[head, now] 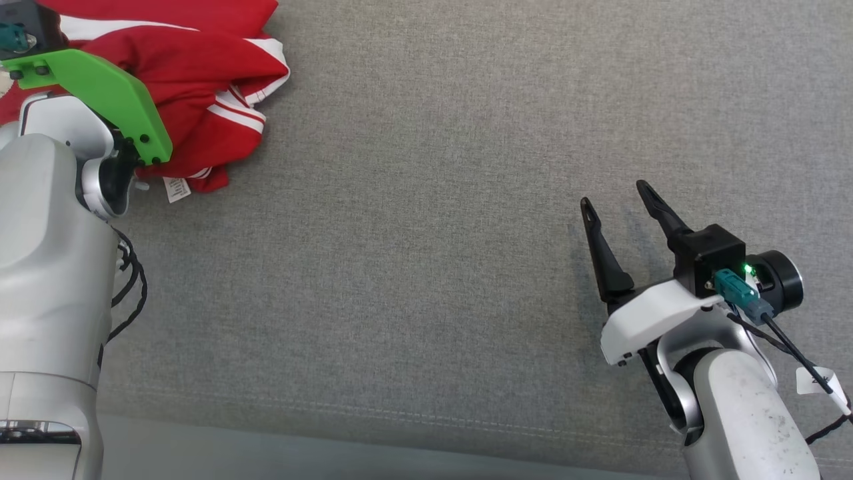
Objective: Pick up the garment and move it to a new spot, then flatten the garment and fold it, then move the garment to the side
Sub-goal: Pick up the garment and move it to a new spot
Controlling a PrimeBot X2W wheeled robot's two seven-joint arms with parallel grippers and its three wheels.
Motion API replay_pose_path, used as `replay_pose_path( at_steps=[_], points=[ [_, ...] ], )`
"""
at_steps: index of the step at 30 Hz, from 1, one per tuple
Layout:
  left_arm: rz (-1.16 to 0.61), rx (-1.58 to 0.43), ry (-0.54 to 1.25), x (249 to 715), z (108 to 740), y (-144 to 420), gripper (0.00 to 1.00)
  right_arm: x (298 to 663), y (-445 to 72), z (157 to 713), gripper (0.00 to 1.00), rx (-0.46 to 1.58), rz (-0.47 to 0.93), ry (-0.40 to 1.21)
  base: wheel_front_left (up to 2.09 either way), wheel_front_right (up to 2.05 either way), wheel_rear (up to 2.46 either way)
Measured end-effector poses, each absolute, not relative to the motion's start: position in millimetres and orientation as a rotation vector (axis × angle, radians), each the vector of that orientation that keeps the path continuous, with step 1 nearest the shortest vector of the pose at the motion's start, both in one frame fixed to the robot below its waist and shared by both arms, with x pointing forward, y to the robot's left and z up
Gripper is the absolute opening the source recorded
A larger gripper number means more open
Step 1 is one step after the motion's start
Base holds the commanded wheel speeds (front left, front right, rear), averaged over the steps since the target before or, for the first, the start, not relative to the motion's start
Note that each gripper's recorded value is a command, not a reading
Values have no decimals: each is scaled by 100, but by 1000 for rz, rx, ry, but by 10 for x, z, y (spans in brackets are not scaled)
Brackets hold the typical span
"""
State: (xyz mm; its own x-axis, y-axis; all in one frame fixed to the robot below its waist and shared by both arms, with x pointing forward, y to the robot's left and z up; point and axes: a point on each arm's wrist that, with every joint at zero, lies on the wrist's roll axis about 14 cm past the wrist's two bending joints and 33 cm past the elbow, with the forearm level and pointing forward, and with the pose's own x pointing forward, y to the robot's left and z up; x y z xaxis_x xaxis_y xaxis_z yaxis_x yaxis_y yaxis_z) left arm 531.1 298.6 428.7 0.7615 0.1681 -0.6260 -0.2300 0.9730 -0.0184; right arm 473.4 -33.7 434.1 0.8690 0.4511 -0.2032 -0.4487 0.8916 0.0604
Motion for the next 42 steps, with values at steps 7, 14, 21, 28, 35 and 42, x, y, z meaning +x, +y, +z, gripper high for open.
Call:
replay_pose_path(
  at_steps=[7,14,21,28,35,42],
  points=[
    [189,-54,510,5427,4827,2967,0,4655,-310,4507,100,42,479,182,0,0,0],
    [124,-13,337,5485,5494,2792,0,4517,-352,4692,100,66,470,145,0,0,0],
    [8,25,164,5476,6193,2353,0,4337,-424,4877,100,94,455,106,0,0,0],
    [-151,66,68,5430,6666,1712,0,4208,-636,5076,100,102,400,52,0,0,0],
    [-346,67,-25,5340,7012,889,0,4076,-1032,5164,100,103,291,27,0,0,0],
    [-495,2,-28,5266,7000,168,0,3993,-1365,5295,100,101,201,-16,0,0,0]
  ],
)
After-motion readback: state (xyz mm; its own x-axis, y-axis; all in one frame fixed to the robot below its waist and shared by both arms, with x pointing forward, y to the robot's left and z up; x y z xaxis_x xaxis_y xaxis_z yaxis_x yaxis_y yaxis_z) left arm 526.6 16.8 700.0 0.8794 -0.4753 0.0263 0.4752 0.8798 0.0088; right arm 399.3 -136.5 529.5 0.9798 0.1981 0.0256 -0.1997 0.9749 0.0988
